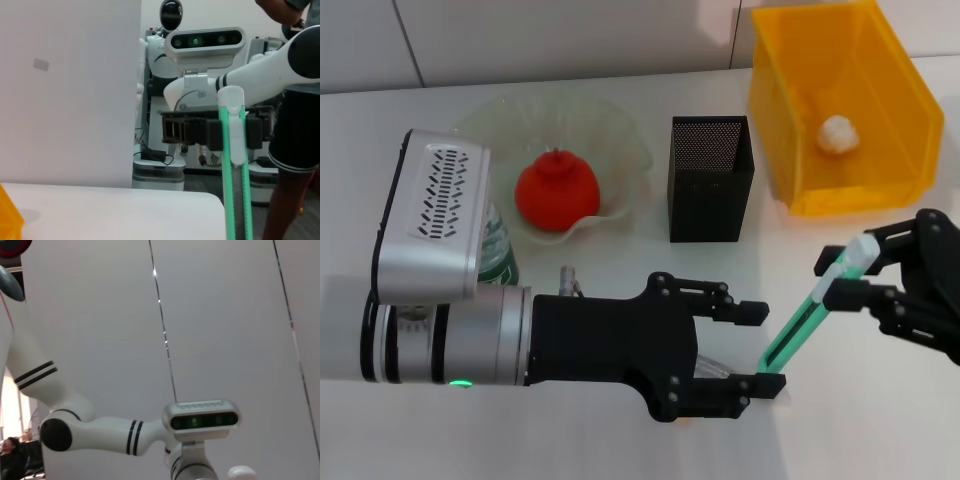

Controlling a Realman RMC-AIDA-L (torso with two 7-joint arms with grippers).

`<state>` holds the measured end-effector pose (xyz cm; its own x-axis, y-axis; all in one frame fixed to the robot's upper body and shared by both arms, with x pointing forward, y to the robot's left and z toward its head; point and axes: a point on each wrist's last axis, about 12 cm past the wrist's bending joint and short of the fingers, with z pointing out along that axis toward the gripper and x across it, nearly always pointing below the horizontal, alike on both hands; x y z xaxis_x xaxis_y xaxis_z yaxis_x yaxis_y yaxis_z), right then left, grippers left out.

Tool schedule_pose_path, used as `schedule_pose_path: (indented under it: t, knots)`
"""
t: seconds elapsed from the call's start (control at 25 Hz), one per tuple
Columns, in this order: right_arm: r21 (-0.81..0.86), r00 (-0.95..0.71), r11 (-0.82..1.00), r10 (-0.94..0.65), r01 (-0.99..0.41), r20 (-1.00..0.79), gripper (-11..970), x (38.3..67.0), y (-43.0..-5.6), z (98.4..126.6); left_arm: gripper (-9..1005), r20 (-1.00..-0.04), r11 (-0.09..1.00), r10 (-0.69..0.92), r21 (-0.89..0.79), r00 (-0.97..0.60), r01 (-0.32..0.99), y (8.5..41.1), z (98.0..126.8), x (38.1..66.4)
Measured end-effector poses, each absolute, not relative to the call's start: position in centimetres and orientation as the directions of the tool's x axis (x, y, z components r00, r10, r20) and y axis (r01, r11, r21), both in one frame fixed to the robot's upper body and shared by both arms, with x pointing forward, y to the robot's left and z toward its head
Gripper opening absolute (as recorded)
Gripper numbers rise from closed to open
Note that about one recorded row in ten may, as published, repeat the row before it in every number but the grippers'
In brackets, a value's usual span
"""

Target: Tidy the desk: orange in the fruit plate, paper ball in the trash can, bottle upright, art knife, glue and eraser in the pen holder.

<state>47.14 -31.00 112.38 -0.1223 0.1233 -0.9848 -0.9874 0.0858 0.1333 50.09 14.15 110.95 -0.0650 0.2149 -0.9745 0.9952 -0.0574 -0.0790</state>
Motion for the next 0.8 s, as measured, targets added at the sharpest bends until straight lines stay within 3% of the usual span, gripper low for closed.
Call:
schedule_pose_path:
  t: [0.2,0.4,0.48,0.8]
  knots:
    - [0.103,-0.068,0.201,0.174,-0.974,-0.982,193,46.9,-32.5,112.6,605,-0.976,-0.023,0.203,-0.084,-0.078,0.996,14.9,110.5,50.1]
    - [-0.027,0.129,0.406,0.228,-0.914,-0.965,192,46.9,-33.8,112.6,752,-0.983,0.021,0.159,-0.093,-0.096,0.995,16.0,109.6,49.8]
    - [-0.085,0.230,0.510,0.227,-0.856,-0.946,193,47.8,-33.4,112.3,777,-0.981,0.029,0.154,-0.114,-0.117,0.993,16.3,109.1,49.6]
    - [-0.159,0.360,0.672,0.171,-0.724,-0.917,194,50.7,-30.6,110.3,815,-0.975,0.041,0.158,-0.152,-0.156,0.988,16.7,108.1,49.2]
